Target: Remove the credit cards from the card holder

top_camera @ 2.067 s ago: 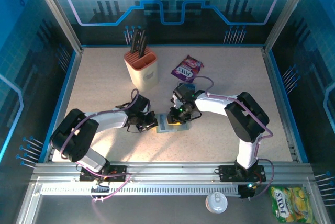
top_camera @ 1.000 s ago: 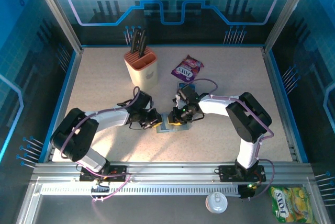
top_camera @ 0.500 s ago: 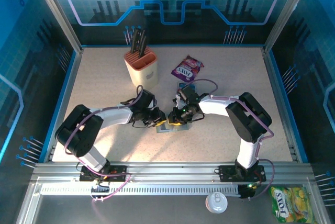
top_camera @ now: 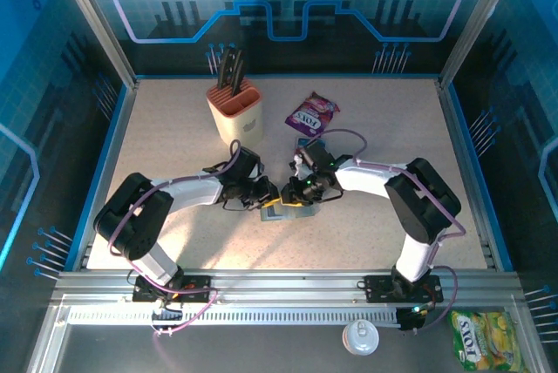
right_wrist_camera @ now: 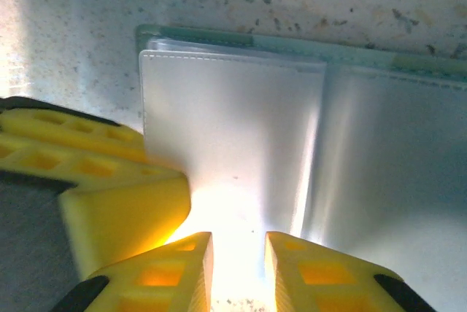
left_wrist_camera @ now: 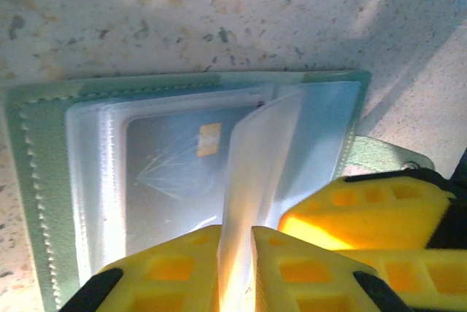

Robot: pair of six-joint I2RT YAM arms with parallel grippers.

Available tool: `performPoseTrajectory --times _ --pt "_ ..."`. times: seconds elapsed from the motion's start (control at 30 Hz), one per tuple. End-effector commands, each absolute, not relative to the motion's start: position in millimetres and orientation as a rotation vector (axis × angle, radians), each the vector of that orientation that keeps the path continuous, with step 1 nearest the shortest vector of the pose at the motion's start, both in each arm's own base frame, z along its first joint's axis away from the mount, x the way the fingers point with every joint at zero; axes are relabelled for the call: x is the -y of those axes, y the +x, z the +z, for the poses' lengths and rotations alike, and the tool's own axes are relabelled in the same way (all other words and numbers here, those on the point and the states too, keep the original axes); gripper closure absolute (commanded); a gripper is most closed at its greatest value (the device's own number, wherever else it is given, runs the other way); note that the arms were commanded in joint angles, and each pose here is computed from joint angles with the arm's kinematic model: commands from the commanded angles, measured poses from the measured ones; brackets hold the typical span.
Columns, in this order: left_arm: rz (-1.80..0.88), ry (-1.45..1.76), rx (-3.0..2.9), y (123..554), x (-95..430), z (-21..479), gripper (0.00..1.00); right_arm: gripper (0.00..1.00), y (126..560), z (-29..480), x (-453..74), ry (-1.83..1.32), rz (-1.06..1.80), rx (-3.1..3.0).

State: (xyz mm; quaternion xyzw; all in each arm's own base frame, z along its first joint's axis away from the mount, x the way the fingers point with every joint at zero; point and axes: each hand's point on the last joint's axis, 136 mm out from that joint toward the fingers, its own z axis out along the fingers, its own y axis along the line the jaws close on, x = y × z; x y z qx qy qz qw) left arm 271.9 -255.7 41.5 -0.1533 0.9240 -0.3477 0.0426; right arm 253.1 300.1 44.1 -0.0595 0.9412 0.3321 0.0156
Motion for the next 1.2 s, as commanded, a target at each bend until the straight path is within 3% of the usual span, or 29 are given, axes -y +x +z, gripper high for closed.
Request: performPoseTrajectory --times 0.0,0.87,1.17 --pt "-1.096 -0.447 -2.826 274.0 262.9 50.9 0.82 0.73 259.8 64.9 -288.0 -0.201 0.963 -2.894" --pt "-1.159 -0.272 -2.861 290.5 322.3 54.4 0.84 0.72 263.2 79.2 -241.7 -0.109 0.865 -2.856" --pt "-1.177 -0.221 -2.853 292.5 332.7 59.9 0.74 0.72 264.5 83.1 -238.7 -0.097 0.856 -2.846"
